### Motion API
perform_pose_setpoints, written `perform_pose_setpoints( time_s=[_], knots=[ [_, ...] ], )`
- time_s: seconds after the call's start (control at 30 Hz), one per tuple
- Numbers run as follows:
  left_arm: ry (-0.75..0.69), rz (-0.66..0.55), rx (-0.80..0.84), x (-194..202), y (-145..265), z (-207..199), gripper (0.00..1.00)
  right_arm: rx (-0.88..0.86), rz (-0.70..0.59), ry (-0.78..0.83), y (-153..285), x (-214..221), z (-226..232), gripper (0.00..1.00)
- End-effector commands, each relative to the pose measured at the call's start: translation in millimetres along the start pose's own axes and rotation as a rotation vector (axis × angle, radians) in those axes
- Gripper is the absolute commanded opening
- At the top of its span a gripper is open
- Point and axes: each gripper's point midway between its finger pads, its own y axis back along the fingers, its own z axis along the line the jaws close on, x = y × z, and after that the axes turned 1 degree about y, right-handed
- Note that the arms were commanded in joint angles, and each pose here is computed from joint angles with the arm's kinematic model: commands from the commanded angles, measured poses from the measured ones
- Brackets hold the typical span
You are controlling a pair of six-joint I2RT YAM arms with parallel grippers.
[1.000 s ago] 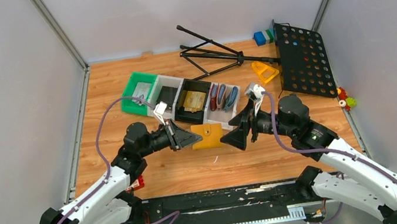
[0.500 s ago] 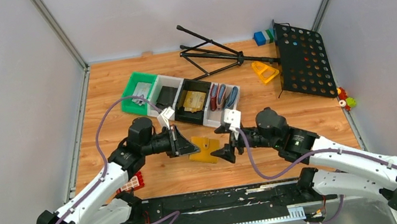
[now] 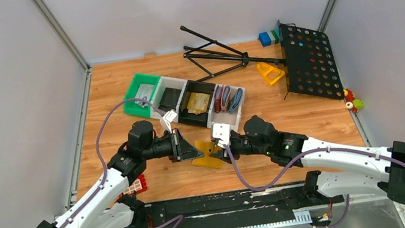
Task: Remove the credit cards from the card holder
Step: Open the card holder at the center of the board.
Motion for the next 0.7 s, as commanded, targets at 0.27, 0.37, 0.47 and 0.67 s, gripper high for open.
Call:
perform_pose_setpoints(
  time_s=[0.27, 0.37, 0.47, 0.67],
  knots=[
    [-0.027, -0.006, 0.097, -6, 4, -28, 0.0, 0.185, -0.04, 0.014, 4, -31, -36, 0.29],
    [-0.021, -0.001, 0.101, -5, 4, -27, 0.0, 0.315, -0.012, -0.002, 12, -27, -58, 0.1],
    [-0.022, -0.004, 0.122, -5, 5, -33, 0.0, 0.447, 0.035, -0.047, 21, -17, -78, 0.0],
    [-0.021, 0.009, 0.134, -3, 7, -36, 0.0, 0.541, 0.018, -0.172, 36, -9, -99, 0.0]
  ],
)
